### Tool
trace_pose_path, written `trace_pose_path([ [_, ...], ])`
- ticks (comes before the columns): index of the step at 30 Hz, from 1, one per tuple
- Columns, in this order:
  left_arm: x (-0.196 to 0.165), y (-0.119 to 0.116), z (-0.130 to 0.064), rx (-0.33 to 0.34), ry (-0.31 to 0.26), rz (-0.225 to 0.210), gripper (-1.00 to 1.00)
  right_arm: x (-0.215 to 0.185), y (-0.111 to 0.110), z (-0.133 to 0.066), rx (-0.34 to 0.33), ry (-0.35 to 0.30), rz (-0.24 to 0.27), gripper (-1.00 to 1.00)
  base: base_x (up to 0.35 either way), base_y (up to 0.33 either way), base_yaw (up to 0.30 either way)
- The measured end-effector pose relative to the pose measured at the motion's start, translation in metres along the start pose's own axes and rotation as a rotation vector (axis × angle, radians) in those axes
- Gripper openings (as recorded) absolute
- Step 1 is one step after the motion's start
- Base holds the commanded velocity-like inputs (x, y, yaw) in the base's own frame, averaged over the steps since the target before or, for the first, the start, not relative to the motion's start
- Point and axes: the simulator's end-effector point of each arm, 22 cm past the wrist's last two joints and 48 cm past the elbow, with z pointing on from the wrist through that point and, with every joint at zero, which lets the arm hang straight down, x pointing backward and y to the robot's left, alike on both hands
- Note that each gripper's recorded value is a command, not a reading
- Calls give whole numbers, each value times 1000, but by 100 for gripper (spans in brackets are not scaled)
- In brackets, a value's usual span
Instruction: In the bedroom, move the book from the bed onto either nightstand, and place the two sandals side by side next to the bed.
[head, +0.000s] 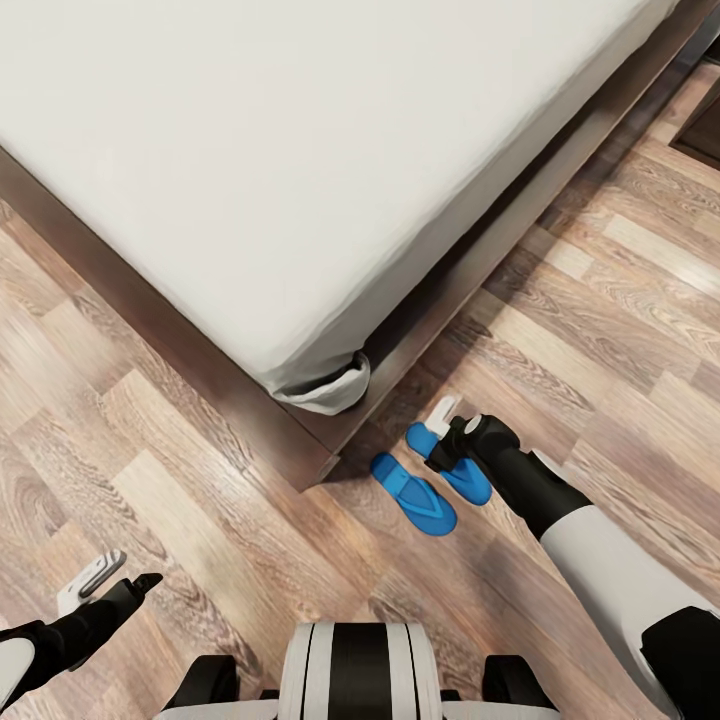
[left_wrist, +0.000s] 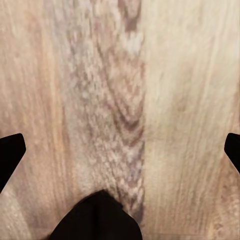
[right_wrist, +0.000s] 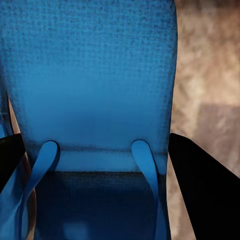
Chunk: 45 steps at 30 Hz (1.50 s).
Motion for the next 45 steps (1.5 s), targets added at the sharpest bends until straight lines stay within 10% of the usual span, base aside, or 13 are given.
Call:
trace_pose_path([
  [10,3,4,5,-12,10,1,100,5,5,9,-14,9,6,-100,0,0,0],
  [11,3,4,5,-12,10,0,100,5,5,9,-14,9,6,100,0,0,0],
  [35,4,3,5,-13,10,3,100,-4,0,2,-4,-19,6,100,0,0,0],
  [45,6,-1,5,-3,8,11,100,-42,-23,-50,56,-141,-25,100,0,0,0],
])
